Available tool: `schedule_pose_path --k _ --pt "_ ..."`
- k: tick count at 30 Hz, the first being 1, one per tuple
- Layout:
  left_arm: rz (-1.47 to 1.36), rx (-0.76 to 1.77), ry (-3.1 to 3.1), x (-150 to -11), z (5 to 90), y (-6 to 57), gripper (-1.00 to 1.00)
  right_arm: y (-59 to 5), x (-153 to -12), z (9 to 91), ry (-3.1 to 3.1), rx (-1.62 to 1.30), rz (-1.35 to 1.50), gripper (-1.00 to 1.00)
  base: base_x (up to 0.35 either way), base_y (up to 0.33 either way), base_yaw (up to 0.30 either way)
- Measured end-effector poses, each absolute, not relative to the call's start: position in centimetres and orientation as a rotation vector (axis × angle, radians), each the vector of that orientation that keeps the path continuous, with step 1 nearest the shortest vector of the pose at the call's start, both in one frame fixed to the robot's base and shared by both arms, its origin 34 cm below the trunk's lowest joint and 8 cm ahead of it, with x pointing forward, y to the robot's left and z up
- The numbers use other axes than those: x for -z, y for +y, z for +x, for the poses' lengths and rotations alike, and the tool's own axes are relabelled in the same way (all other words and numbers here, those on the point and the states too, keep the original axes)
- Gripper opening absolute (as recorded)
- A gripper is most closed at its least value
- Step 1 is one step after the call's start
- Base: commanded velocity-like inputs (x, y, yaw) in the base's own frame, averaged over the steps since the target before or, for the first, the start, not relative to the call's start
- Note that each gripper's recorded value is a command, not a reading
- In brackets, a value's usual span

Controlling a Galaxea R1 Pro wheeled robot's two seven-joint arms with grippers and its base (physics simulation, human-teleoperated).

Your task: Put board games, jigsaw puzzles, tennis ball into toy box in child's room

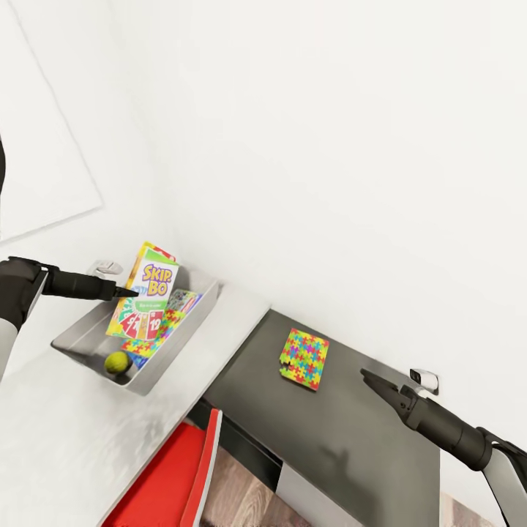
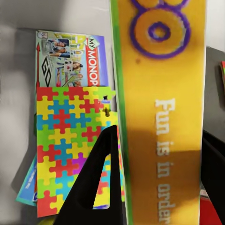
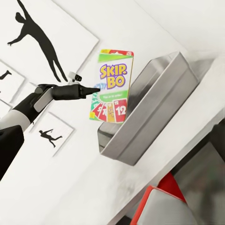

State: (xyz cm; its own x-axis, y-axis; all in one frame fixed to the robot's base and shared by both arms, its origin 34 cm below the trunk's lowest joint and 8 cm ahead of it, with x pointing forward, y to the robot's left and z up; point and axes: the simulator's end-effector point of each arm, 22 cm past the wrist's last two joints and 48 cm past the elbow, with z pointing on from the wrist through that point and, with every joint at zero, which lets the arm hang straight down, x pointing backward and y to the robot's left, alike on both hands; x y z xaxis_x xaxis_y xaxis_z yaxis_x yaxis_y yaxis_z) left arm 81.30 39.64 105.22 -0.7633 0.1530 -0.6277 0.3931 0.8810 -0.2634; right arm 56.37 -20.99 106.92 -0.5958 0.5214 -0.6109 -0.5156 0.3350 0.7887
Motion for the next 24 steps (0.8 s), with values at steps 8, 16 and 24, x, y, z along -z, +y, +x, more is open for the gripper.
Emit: schedule_pose_path --k 8,16,24 --pt "0.389 0.513 2.433 -104.7 81.4 39.7 -1.00 -21.2 -106.5 56.3 1.694 -1.428 0.014 1.00 0.000 0.000 0.000" --pt "0.391 0.589 2.437 -104.2 81.2 37.7 -1.00 -21.1 -106.4 56.2 1.685 -1.435 0.030 1.00 0.000 0.000 0.000" --pt "0.416 0.611 2.422 -104.3 81.5 36.3 -1.00 -21.0 -106.4 56.2 1.683 -1.437 0.032 1.00 0.000 0.000 0.000"
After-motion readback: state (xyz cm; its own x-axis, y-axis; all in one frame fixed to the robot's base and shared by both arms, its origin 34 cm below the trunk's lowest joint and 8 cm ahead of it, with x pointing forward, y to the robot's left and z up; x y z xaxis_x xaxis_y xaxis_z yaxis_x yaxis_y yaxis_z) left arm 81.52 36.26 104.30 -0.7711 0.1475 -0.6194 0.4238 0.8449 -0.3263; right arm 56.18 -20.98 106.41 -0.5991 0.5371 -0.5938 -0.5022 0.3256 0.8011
